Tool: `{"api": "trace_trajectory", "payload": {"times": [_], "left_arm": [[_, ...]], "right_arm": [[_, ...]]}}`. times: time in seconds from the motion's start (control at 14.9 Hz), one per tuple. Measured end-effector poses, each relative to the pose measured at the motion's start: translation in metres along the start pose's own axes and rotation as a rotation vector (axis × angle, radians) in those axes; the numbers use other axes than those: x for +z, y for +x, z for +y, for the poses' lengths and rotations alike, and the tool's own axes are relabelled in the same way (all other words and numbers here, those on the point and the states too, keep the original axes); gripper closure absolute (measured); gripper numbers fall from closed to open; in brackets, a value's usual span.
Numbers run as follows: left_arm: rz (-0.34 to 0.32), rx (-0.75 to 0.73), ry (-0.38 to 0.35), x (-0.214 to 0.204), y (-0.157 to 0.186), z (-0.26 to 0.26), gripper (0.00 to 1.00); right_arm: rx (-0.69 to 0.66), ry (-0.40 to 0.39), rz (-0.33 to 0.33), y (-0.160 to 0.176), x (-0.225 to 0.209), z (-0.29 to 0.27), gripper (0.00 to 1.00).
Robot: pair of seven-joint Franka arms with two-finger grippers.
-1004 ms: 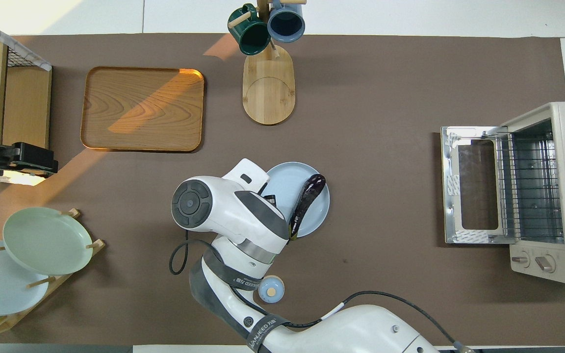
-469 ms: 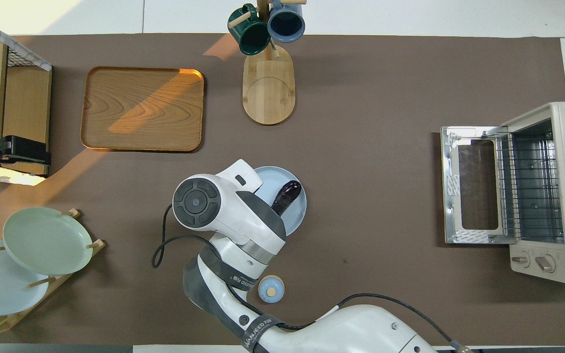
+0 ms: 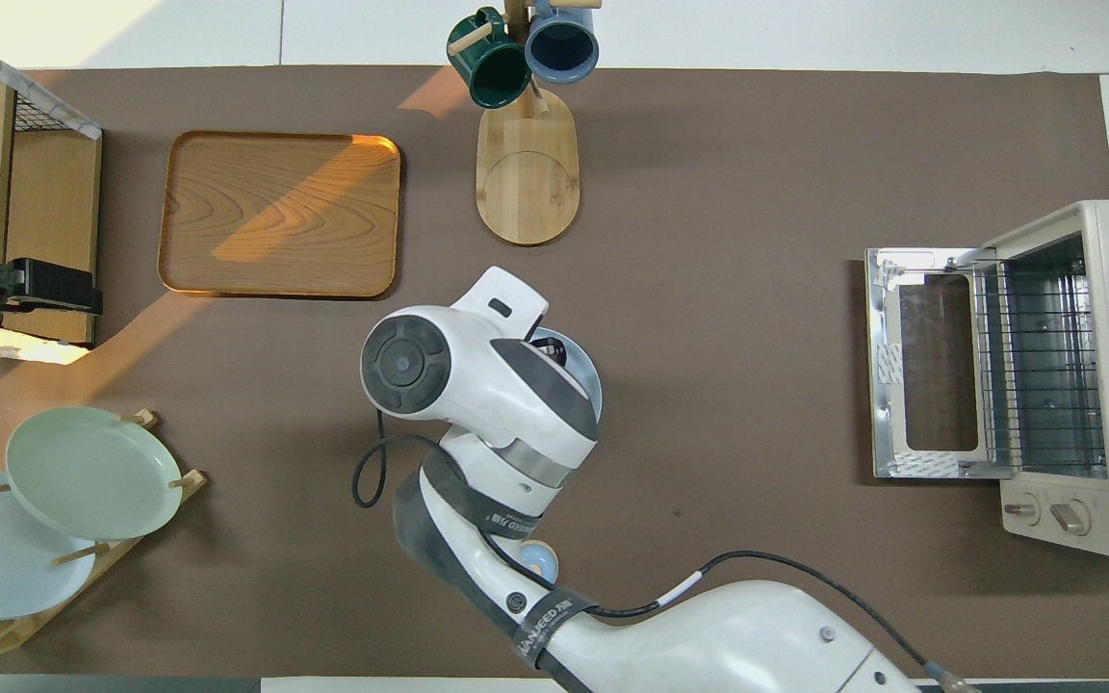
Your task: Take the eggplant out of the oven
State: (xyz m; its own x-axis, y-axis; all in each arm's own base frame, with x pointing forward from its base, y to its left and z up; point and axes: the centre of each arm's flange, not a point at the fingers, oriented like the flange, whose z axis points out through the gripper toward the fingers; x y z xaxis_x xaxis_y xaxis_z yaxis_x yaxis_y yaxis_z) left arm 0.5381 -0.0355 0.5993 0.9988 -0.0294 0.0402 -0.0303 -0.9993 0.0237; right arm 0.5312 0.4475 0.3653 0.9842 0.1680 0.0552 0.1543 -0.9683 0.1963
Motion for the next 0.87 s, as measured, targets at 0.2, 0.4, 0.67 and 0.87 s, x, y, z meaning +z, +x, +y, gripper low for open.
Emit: {"api": "trace_trajectory", "payload": {"times": [0.2, 0.4, 0.67, 0.87], "left_arm": [[-0.003, 0.050, -0.004, 0.007, 0.001, 0.023, 0.00], [-0.012, 0.143, -0.037, 0.028, 0.000, 0.080, 0.00], [-0.021, 0.262, -0.118, 0.079, -0.014, 0.168, 0.00], [-0.029, 0.353, -0.138, 0.121, -0.028, 0.240, 0.00]], "right_arm": [[0.016, -0.086, -0.086, 0.010, 0.000, 0.080, 0.89], [0.009, -0.173, -0.143, 0.001, 0.034, 0.156, 0.99], [0.027, -0.186, -0.166, -0.012, 0.085, 0.219, 0.99], [0.021, -0.179, -0.180, -0.019, 0.119, 0.269, 0.99]]}}
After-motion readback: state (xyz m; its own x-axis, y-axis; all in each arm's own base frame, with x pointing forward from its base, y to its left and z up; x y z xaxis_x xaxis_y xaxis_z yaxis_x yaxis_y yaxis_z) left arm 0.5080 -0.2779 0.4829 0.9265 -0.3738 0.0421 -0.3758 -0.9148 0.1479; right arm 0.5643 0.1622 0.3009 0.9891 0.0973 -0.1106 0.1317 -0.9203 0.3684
